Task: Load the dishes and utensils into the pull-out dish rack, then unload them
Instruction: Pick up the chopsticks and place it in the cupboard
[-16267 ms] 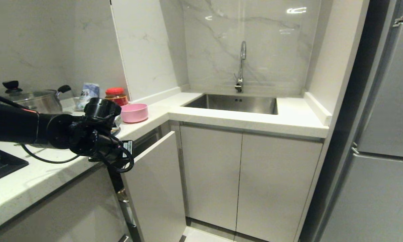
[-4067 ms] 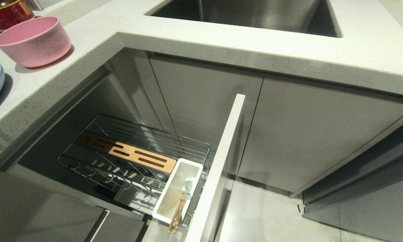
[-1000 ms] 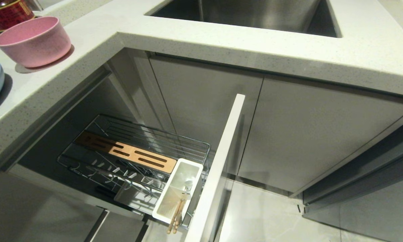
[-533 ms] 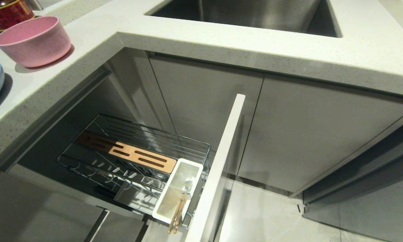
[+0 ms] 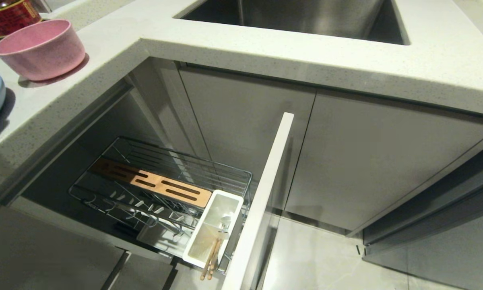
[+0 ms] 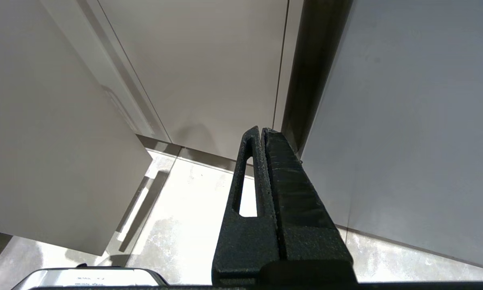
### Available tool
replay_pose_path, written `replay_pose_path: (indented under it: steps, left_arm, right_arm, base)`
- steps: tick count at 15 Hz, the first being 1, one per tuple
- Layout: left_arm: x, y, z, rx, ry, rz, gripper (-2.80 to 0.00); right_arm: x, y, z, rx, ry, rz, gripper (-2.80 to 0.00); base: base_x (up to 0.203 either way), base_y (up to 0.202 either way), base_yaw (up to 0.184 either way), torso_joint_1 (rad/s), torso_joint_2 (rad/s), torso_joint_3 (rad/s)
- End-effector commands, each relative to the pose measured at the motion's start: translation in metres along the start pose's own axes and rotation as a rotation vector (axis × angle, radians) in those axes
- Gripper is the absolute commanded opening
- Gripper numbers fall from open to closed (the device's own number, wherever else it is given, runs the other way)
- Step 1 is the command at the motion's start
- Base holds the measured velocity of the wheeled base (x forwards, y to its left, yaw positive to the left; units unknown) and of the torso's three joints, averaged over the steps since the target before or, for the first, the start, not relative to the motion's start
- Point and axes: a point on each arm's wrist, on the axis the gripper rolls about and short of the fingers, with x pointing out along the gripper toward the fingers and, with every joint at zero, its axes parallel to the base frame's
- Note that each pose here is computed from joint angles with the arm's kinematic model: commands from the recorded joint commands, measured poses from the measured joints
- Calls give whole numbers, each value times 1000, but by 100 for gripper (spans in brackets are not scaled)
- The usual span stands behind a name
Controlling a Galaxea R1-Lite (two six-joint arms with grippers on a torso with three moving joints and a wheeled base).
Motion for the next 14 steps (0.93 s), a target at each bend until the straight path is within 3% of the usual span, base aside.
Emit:
replay_pose_path:
  steps: [1,4,8,14]
  left_arm:
    - [2,-1,-13,-3,214,-132,-280]
    - [18,-1,-27,24,417,-208,-280]
    - [35,3,-47,147,614,-187,-280]
    - [49,17,-82,429,948,-157,-280]
  right_arm:
    - [1,0,-7,0,24,0,-280]
    - [1,0,-7,0,24,0,-280]
    - [1,0,-7,0,24,0,-280]
    - [1,0,-7,0,24,0,-280]
  base:
    - [0,0,0,0,0,0]
    - [0,0,0,0,0,0]
    - [0,0,0,0,0,0]
    - [0,0,0,0,0,0]
